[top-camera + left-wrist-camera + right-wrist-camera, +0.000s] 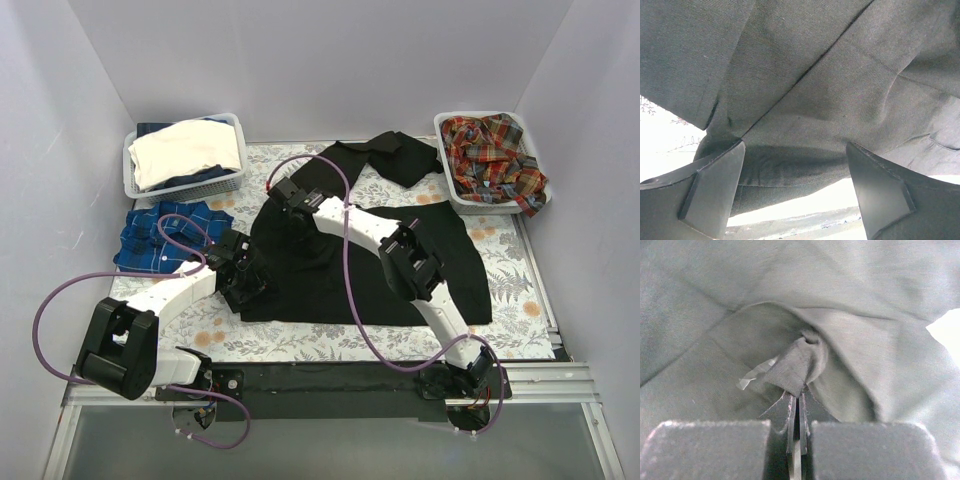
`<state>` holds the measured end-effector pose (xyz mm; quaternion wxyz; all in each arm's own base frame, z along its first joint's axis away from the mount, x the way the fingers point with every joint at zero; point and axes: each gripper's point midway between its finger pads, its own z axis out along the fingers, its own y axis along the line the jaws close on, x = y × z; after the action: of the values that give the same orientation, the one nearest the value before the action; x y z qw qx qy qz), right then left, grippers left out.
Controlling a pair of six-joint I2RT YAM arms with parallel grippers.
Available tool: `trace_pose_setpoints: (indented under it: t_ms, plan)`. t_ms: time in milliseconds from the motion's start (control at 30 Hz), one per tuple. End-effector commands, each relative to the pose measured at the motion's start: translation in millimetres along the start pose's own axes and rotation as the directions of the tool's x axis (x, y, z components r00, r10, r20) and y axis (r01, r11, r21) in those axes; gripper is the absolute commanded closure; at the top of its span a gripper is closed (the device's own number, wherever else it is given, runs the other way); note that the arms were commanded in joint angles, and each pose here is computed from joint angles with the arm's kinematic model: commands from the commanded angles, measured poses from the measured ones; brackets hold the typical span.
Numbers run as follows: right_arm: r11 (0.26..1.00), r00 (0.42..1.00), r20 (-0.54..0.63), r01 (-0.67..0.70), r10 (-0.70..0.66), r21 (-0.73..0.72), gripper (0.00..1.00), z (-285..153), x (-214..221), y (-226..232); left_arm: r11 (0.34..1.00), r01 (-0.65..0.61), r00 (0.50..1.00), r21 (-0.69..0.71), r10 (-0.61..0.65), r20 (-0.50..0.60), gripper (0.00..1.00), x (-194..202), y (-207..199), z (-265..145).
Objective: Fold and stack the long sleeve shirts
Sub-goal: Fold the shirt
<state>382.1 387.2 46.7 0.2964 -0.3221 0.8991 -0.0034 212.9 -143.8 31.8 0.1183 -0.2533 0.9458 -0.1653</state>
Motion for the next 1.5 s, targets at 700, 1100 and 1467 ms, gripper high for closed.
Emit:
trace_pose_setpoints:
  t_ms: [700, 1100, 1467]
  plan:
    - [0.972, 0.840, 0.530, -0.208, 0.118, 0.112, 0.99, -279, -83, -122, 0.989, -0.146, 0.957, -0.027, 0.148, 0.248, 0.19, -65, -32, -38]
    - [0.941, 0.772, 0.618, -0.300, 0.146, 0.153, 0.99, -276, -151, -166, 0.986, -0.161, 0.935, 0.044, 0.138, 0.328, 0.19, -76, -51, -70]
    - [0.978, 0.817, 0.550, -0.208, 0.175, -0.002, 0.99, -240, -138, -132, 0.980, -0.190, 0.927, 0.066, 0.156, 0.342, 0.20, -70, -49, -89]
